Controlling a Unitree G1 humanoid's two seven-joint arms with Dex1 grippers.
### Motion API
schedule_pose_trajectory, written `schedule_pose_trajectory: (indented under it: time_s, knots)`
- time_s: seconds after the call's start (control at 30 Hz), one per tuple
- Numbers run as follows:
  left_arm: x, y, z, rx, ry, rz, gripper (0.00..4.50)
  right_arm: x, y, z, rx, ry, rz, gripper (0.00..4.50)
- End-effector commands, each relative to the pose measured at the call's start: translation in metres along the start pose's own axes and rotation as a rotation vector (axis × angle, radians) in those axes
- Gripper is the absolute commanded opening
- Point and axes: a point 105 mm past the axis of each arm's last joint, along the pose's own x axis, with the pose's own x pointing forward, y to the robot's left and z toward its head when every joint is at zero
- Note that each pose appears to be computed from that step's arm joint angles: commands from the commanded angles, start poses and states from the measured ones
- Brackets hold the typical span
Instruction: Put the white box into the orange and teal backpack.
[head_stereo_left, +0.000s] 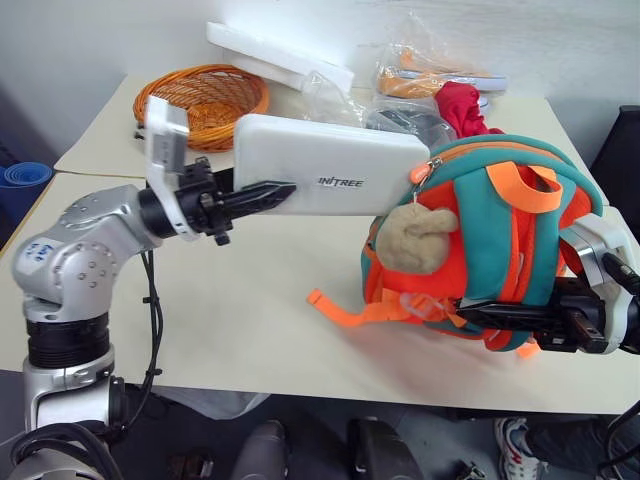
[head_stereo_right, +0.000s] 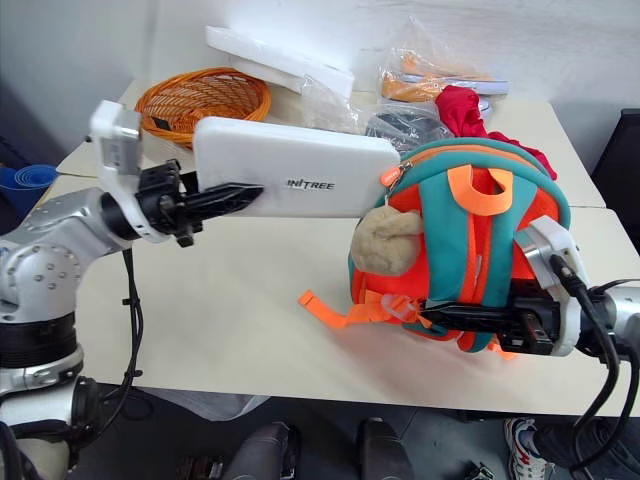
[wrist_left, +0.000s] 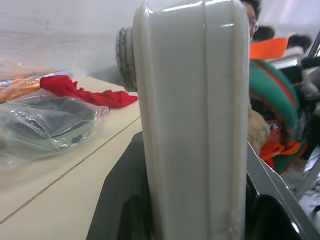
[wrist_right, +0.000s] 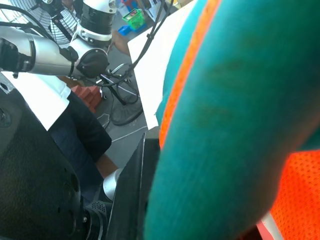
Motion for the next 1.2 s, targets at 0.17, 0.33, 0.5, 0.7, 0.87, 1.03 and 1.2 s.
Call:
schedule_pose_trajectory:
  time_s: [0.17, 0.33, 0.5, 0.7, 0.87, 1.03, 1.2]
  knots:
    - [0.010, -0.005, -0.007, 0.083, 0.050, -0.115, 1.41, -0.013, 0.008, 0.002, -0.006, 0.036, 0.003, 0.04]
    - [0.026, -0.019, -0.002, 0.057, 0.059, -0.294, 1.41, -0.014, 0.003, 0.001, -0.015, 0.056, 0.005, 0.04]
    - [0.070, -0.030, -0.007, 0.139, 0.112, -0.463, 1.41, -0.006, -0.005, 0.001, -0.059, 0.090, 0.024, 0.04]
    - [0.113, -0.045, -0.003, 0.215, 0.097, -0.539, 1.41, 0.000, -0.012, 0.001, -0.089, 0.111, 0.021, 0.04]
    - [0.156, -0.053, -0.024, 0.237, 0.124, -0.469, 1.41, 0.006, -0.011, 0.011, -0.105, 0.062, 0.025, 0.04]
    - [0.180, -0.055, -0.037, 0.222, 0.135, -0.359, 2.61, 0.011, -0.017, 0.011, -0.107, 0.043, -0.016, 0.04]
    - [0.131, -0.022, -0.009, 0.177, 0.059, -0.190, 4.04, 0.008, -0.017, 0.008, -0.092, 0.030, -0.048, 0.04]
